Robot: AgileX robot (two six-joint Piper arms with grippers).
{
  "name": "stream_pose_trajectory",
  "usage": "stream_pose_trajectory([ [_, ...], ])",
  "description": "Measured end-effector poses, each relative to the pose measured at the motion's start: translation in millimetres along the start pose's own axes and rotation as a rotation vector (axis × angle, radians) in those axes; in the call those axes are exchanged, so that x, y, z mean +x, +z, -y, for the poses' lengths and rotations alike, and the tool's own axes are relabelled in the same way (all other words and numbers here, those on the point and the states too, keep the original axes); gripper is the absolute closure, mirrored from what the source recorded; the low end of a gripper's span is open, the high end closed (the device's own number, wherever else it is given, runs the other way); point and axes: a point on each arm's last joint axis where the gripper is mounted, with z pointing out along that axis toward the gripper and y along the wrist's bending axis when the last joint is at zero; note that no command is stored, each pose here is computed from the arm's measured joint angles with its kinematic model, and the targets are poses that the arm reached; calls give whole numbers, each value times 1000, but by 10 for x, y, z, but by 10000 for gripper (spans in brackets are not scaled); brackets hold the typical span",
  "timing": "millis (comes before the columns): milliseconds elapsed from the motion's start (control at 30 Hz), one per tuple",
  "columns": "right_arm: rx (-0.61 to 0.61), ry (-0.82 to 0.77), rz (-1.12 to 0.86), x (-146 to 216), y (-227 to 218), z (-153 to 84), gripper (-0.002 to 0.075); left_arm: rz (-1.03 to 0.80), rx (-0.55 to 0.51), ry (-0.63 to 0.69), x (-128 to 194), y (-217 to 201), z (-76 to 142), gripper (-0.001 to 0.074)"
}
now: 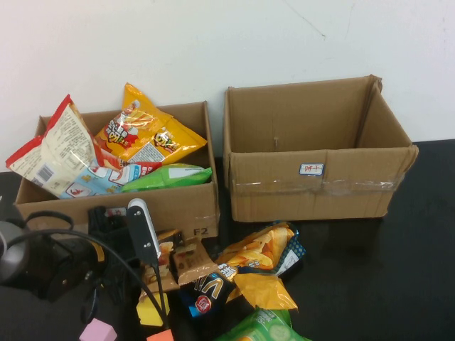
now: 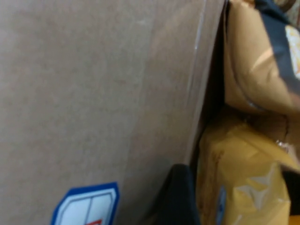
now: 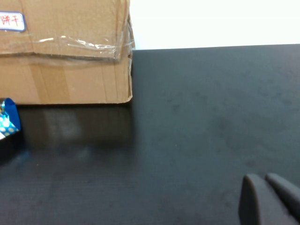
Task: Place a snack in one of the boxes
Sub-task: Pick up the biscuit
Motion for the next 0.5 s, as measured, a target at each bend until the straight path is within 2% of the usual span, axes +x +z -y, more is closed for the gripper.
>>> stream_pose_trajectory([
  [100,0,0,0,0,0,0,727,0,-1,-2,6,40,-14,197],
  [167,0,0,0,0,0,0,727,-1,2,-2,11,57,-7,225],
  [233,0,0,0,0,0,0,727,-3,6,-3,18,73,1,286],
  [400,0,-9,0,0,0,0,727,-27,26,-18,25,74,16,565],
  [433,0,-9,0,0,0,0,727,-32,28,-27,12,64,15,597],
  [500,0,-9,0,0,0,0,727,-50,41,-33,-31,20,18,598],
])
